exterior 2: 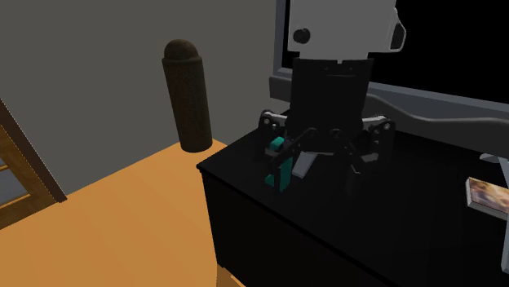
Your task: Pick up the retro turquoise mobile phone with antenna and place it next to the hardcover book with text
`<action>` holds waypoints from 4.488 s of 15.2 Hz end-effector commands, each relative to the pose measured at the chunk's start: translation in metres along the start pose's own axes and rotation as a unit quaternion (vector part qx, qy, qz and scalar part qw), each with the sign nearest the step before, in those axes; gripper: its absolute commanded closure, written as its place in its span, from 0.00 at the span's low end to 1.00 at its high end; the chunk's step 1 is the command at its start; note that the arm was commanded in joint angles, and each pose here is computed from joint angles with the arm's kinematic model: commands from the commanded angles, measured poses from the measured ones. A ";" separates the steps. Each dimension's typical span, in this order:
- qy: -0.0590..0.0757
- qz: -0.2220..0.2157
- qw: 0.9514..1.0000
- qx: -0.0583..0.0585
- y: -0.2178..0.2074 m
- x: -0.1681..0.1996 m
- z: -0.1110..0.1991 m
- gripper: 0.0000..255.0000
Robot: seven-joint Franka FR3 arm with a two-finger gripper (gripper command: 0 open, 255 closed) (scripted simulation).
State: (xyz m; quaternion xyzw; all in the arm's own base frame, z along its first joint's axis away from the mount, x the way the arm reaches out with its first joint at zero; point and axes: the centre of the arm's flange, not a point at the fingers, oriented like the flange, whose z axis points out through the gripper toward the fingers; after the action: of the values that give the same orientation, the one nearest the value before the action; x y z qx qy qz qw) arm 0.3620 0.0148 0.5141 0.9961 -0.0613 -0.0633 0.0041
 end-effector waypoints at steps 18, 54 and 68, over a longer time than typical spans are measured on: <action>0.054 0.046 0.997 0.030 -0.016 0.229 0.040 0.00; 0.075 0.065 0.994 0.041 -0.020 0.328 0.072 1.00; 0.075 0.065 0.994 0.042 -0.019 0.319 -0.001 1.00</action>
State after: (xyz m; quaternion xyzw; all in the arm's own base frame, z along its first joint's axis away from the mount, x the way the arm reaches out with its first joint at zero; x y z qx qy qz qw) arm 0.6784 -0.0057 0.4695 0.9912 -0.1283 0.0145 -0.0285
